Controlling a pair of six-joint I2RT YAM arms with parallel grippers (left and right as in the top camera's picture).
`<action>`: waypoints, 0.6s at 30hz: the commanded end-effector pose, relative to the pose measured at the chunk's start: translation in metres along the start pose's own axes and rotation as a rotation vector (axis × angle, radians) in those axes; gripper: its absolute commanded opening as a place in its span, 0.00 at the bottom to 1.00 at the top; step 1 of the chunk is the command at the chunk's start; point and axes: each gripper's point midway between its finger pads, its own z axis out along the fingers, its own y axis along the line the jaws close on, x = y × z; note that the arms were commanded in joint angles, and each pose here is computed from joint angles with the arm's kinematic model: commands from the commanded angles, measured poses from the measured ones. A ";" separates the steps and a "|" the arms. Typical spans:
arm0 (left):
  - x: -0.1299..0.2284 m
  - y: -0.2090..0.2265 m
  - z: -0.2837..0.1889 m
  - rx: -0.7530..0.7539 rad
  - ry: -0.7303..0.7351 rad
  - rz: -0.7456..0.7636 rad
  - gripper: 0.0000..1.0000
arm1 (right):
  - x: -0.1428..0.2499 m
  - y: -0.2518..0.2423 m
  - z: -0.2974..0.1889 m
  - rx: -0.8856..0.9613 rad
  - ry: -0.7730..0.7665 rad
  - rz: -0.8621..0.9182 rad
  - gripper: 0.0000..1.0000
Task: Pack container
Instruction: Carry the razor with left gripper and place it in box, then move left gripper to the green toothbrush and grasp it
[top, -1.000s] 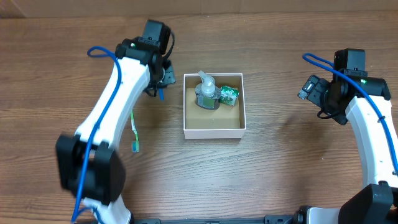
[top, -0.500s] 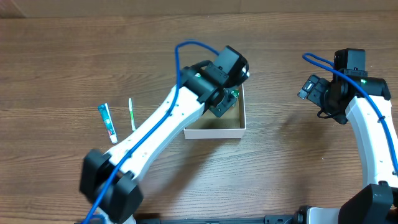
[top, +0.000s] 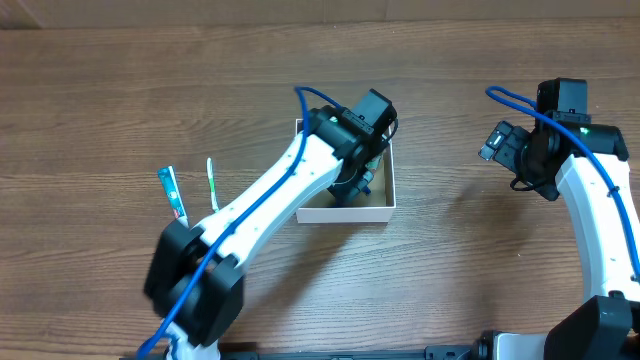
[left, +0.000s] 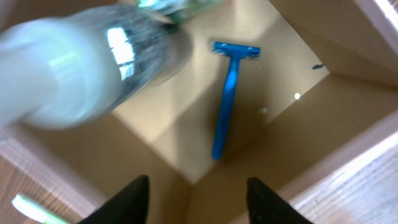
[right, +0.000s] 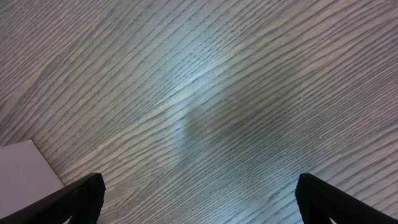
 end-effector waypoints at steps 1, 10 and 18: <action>0.003 0.047 -0.093 -0.161 -0.214 -0.286 0.73 | -0.002 0.000 -0.003 -0.003 -0.014 -0.011 1.00; 0.116 0.177 -0.137 -0.293 -0.189 -1.019 0.89 | -0.002 0.000 -0.003 -0.003 -0.014 -0.015 1.00; 0.151 0.190 0.017 -0.075 0.039 -1.138 0.88 | -0.002 -0.001 -0.003 -0.002 -0.012 -0.015 1.00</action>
